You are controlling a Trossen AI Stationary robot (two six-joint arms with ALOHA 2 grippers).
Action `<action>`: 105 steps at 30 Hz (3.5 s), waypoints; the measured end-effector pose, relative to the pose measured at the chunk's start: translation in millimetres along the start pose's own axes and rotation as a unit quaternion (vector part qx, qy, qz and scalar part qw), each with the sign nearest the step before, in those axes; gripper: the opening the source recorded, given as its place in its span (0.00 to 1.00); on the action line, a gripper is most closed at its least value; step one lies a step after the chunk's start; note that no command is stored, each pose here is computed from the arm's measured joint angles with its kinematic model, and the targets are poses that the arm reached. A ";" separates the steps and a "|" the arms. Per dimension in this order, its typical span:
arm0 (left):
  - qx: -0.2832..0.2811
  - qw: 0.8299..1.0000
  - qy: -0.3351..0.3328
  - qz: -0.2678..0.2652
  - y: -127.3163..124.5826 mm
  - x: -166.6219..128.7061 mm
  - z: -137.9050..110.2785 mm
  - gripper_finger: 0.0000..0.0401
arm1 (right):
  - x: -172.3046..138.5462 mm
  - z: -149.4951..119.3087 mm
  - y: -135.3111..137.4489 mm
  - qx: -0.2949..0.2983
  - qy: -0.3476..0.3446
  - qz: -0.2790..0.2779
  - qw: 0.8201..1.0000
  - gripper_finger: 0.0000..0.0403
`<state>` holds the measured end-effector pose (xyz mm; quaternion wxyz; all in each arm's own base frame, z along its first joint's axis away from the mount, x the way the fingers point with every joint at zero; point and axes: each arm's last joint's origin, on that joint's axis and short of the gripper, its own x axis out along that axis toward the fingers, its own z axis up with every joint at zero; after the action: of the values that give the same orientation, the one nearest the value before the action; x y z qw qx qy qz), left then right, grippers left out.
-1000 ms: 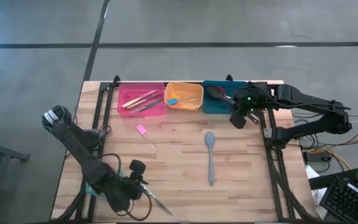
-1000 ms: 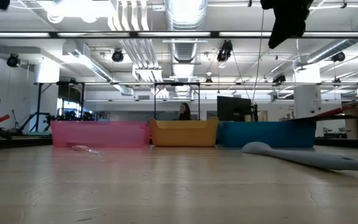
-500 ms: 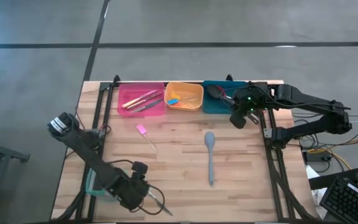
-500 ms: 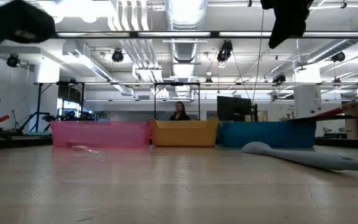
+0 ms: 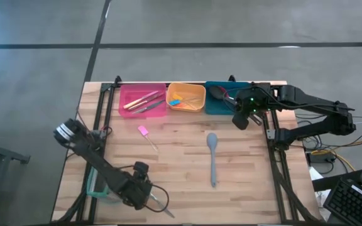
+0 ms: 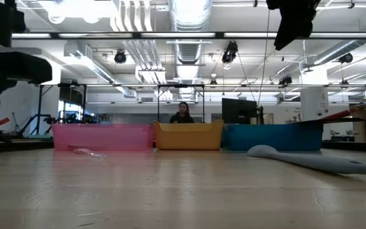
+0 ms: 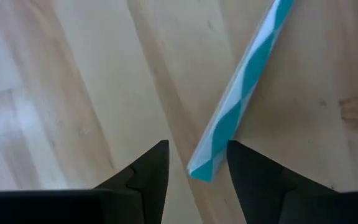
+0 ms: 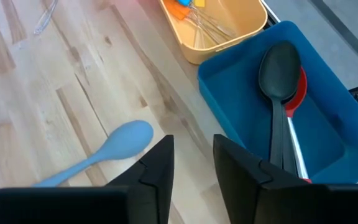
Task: Pick & Place Kitchen Items
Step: Put the blue knife into the red bin
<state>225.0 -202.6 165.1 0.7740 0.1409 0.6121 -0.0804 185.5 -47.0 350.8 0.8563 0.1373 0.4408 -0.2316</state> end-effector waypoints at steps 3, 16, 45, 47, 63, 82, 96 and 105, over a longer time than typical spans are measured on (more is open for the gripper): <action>0.000 1.000 0.000 -0.004 -1.1 2.5 0.8 0.42 | 0.0 0.1 0.0 0.002 -0.001 0.000 1.000 0.27; 0.019 0.999 0.003 -0.040 5.2 17.4 -6.3 0.33 | 0.0 0.4 0.1 0.001 -0.002 0.000 1.000 0.16; 0.076 0.973 -0.128 0.176 74.3 -102.1 -22.9 0.11 | 0.1 1.0 0.3 0.000 -0.005 0.001 1.000 0.20; 0.070 0.968 -0.150 0.188 83.3 -114.7 -28.0 0.11 | 0.1 1.0 0.3 0.001 -0.005 0.001 1.000 0.22; -0.009 0.947 -0.182 0.263 151.7 -160.6 -65.5 0.11 | 0.0 1.1 0.3 -0.001 -0.006 0.001 1.000 0.24; -0.118 0.948 -0.093 0.282 231.4 -158.1 -94.5 0.11 | 0.0 1.4 0.3 -0.008 -0.008 0.002 1.000 0.10; -0.191 0.950 -0.069 0.236 264.6 -122.2 -149.1 0.11 | 0.1 2.0 0.5 -0.013 -0.010 0.002 1.000 0.19; -0.235 0.947 -0.077 0.207 277.3 -87.9 -181.9 0.11 | 0.1 2.9 0.8 -0.012 -0.015 0.004 1.000 0.25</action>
<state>118.2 113.4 245.1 0.8294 0.0717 0.5097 0.2173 188.0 -47.7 352.4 0.8652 0.1250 0.4302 -0.2252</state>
